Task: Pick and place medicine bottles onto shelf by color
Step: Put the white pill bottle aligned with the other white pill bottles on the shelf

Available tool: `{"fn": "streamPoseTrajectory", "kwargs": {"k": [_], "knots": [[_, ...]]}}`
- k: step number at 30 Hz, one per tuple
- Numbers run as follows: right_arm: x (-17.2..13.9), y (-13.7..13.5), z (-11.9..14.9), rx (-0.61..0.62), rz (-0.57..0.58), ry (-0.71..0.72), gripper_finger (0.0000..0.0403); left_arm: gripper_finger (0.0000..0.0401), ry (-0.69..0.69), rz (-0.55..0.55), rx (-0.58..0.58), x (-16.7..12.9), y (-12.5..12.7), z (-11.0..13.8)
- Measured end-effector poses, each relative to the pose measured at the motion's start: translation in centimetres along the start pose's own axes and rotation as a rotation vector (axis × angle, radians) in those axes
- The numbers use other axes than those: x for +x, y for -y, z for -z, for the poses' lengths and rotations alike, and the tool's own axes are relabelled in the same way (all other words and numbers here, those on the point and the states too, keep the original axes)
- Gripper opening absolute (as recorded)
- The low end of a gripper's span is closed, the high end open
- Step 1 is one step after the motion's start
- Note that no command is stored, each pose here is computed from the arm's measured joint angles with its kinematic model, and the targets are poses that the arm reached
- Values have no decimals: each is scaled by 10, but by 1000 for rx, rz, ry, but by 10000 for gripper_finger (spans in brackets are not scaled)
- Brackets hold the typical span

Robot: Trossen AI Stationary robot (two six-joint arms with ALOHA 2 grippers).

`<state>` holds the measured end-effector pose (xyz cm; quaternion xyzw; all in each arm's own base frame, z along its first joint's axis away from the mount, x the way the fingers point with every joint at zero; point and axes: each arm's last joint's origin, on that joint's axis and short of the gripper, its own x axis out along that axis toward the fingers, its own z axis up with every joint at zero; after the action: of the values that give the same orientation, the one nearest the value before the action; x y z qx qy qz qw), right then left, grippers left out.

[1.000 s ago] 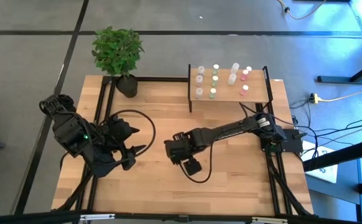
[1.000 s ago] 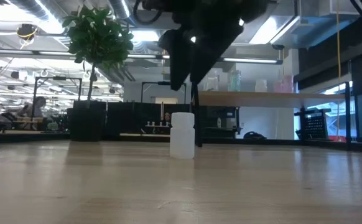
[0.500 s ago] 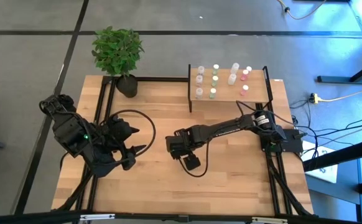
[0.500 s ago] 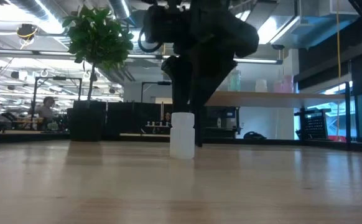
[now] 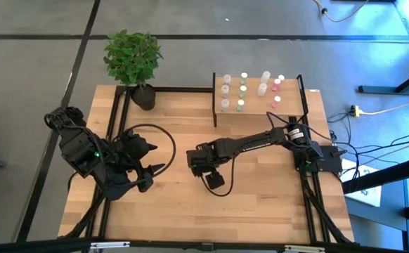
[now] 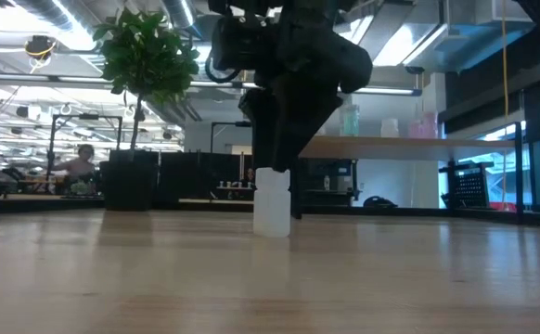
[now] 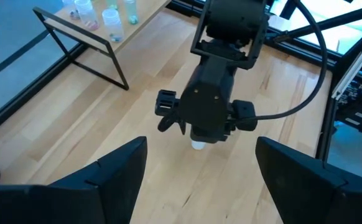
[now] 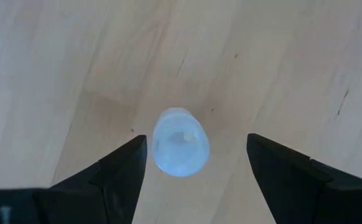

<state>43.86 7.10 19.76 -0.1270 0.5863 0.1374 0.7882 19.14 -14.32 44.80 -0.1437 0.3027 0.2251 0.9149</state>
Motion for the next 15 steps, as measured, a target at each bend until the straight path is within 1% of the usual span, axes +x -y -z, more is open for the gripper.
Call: {"fn": "streamPoseTrajectory", "kwargs": {"k": [6,15], "knots": [[1,1,0,24,3,-1,278,295,0,0,0,0,0,0],[15,1,1,32,0,-19,278,295,0,0,0,0,0,0]]}}
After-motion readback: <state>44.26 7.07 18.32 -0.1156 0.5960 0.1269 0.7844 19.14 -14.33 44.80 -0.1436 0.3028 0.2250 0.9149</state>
